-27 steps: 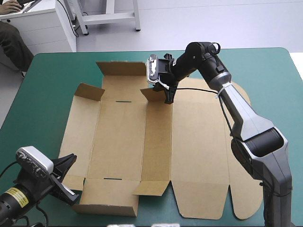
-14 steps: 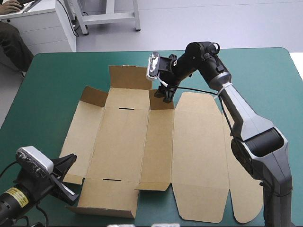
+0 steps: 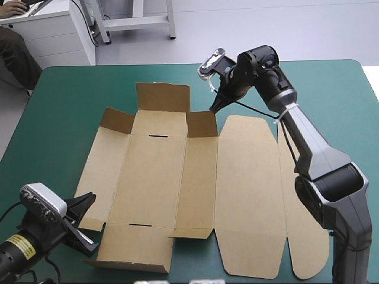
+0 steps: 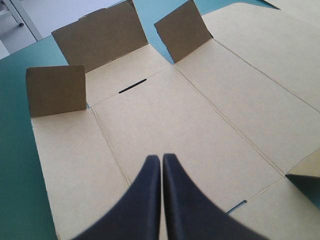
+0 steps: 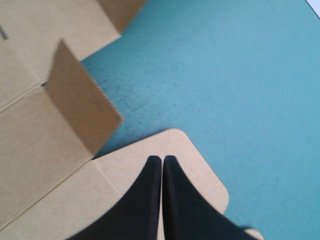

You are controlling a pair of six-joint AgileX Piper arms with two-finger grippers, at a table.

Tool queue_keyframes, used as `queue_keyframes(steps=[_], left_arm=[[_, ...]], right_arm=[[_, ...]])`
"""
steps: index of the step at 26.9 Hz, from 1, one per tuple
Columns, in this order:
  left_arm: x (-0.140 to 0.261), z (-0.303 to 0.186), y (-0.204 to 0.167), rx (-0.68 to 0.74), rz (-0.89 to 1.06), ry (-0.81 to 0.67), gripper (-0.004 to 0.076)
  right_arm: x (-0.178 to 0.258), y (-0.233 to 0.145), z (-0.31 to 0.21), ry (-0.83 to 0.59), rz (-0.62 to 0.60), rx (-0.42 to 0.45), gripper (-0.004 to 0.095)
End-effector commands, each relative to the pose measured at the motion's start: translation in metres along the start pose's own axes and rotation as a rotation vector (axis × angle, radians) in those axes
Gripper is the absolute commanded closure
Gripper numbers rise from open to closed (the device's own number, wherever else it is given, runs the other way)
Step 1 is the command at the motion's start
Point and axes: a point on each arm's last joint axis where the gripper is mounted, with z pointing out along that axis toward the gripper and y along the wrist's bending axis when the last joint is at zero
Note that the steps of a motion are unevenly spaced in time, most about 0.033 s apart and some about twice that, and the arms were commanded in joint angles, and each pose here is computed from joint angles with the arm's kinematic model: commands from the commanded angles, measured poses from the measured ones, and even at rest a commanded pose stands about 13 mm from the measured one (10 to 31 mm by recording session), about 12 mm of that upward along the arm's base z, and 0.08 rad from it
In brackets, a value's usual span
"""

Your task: Fold the box

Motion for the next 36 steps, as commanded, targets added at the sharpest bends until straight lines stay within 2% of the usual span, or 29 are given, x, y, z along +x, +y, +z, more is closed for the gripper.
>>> queue_keyframes(steps=[1, 3, 5, 10, 16, 21, 30, 36], left_arm=[[-0.016, -0.004, 0.002, -0.01, 0.003, -0.092, 0.0731], [-0.016, -0.004, 0.002, -0.01, 0.003, -0.092, 0.0731], [-0.016, -0.004, 0.002, -0.01, 0.003, -0.092, 0.0731], [-0.016, -0.004, 0.002, -0.01, 0.003, -0.092, 0.0731], [-0.016, -0.004, 0.003, -0.018, 0.012, -0.092, 0.0731], [-0.016, -0.004, 0.003, -0.023, 0.017, -0.094, 0.0731], [-0.015, -0.004, 0.003, -0.025, 0.02, -0.09, 0.0731], [-0.015, -0.004, 0.003, -0.025, 0.02, -0.09, 0.0731]], right_arm=[[0.01, -0.034, -0.049, -0.036, 0.227, 0.212, 0.0928], [0.02, -0.05, -0.052, -0.018, 0.358, 0.267, 0.0928], [0.031, -0.066, -0.06, -0.036, 0.477, 0.273, 0.0928], [0.048, -0.087, -0.088, -0.108, 0.57, 0.21, 0.0928], [0.071, -0.095, -0.124, -0.131, 0.622, 0.243, 0.0928], [0.101, -0.078, -0.133, -0.041, 0.59, 0.226, 0.0928], [0.16, -0.021, -0.147, 0.071, 0.582, 0.154, 0.0928], [0.205, 0.03, -0.18, 0.004, 0.585, 0.16, 0.0928]])
